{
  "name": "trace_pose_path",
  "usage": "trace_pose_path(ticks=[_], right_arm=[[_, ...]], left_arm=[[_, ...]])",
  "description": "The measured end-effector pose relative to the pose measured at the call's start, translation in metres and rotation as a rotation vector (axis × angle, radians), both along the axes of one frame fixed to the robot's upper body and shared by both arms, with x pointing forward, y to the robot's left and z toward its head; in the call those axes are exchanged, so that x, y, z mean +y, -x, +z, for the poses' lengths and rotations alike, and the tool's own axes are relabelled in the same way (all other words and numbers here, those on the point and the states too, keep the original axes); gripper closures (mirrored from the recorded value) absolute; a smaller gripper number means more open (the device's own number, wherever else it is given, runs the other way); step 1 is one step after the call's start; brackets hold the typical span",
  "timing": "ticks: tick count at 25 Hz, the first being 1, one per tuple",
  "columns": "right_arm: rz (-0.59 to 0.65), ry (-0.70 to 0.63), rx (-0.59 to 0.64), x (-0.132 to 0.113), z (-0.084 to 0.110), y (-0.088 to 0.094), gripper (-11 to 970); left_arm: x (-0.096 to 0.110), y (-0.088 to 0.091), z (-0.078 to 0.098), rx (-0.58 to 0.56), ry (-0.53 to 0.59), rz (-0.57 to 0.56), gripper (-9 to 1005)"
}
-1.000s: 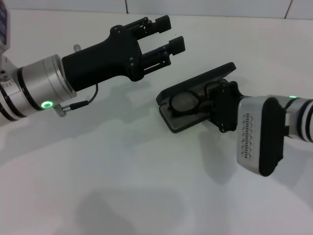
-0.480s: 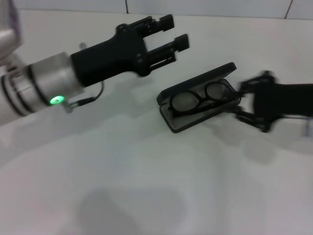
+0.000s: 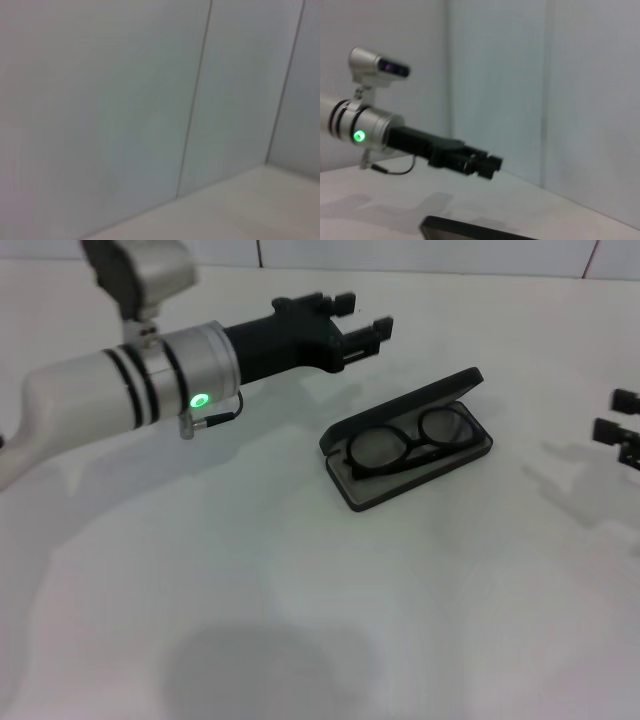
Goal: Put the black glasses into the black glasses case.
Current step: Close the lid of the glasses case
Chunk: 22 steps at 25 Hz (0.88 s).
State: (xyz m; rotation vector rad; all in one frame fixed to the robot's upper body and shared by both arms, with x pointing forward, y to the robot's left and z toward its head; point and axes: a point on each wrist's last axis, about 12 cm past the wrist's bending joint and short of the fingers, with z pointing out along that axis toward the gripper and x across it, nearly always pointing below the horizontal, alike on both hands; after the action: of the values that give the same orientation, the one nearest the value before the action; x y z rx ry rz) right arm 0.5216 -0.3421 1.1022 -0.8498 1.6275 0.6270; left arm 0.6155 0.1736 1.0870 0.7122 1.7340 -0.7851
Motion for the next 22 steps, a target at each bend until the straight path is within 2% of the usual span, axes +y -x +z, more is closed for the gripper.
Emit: trace_pose_path(ticks=[3,6,11,16,22], right_arm=[[-0.034,-0.024,0.007,-0.004,-0.009,0.007,652],[-0.033,-0.032,0.013,-0.002,-0.015,0.009,444],[-0.026,-0.035,0.022,0.000,-0.018,0.009,370],[-0.023,-0.031,0.024,0.002,-0.019,0.008,370],[-0.023,-0.032,0.025,0.002,-0.019,0.008,369]], left_arm=[[-0.007,-0.006,-0.006,0.024,-0.073,0.016,326],[-0.015,-0.006,-0.010,0.035,-0.134,-0.002,325],[-0.026,-0.003,-0.013,0.036,-0.179,-0.049,324],[-0.031,0.001,-0.015,0.034,-0.194,-0.084,323],[-0.047,0.014,-0.020,-0.018,-0.281,-0.206,322]])
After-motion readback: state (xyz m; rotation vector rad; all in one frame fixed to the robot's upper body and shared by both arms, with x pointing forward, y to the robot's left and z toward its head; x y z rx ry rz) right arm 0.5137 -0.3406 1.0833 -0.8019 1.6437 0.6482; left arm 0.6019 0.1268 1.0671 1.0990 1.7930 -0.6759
